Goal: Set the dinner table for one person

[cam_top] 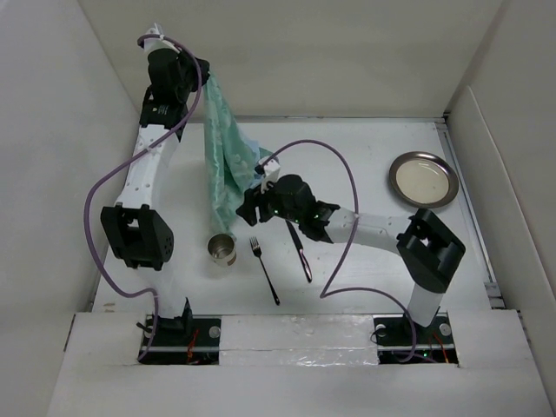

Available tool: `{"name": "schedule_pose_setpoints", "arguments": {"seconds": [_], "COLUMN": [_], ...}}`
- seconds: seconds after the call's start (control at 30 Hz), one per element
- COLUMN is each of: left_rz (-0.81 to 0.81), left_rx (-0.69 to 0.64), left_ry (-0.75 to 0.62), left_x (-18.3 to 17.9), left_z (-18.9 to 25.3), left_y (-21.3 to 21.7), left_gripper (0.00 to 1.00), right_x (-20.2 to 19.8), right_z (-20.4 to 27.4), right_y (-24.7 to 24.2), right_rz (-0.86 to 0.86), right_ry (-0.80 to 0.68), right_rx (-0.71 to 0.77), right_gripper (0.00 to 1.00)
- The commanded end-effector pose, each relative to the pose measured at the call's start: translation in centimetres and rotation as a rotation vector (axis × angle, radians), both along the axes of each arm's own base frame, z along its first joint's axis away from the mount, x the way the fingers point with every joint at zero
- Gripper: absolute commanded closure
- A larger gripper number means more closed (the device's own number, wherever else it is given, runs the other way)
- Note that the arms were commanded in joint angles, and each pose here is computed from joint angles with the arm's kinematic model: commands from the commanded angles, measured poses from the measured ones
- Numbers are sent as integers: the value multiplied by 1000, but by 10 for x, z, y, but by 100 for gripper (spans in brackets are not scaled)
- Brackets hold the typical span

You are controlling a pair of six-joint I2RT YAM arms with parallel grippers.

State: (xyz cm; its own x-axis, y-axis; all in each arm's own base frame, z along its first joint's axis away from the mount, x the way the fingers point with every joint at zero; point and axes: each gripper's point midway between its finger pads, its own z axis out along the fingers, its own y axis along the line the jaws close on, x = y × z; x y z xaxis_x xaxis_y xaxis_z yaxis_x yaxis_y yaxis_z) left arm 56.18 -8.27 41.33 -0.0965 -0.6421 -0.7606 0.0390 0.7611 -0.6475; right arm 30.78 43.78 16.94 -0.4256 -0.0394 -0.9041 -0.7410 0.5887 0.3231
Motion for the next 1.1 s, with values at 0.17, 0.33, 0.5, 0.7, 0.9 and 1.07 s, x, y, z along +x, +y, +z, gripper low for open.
{"name": "schedule_pose_setpoints", "arguments": {"seconds": [0.17,0.33,0.5,0.7,0.9,1.07], "left_rz": [-25,-13,-21,-25,-11,72], "left_rx": [-43,-17,-9,-7,-2,18], "left_ry": [-156,-172,-172,-168,-165,-171], "left_x": [-5,-7,-8,-8,-6,0], "left_z": [50,57,56,53,52,63], "left_y": [-4,-1,-2,-3,3,39], "left_gripper": [100,100,100,100,100,100], "right_x": [4,-7,-2,-3,13,49], "right_z": [5,2,-17,-35,-33,40], "right_y": [43,69,77,91,86,19], "right_rz": [-36,6,-29,-8,-100,-326], "right_ry": [-63,-57,-41,-18,-44,-193], "right_rx": [-23,-34,-75,-94,-104,-131], "right_gripper": [46,39,35,40,99,100]}}
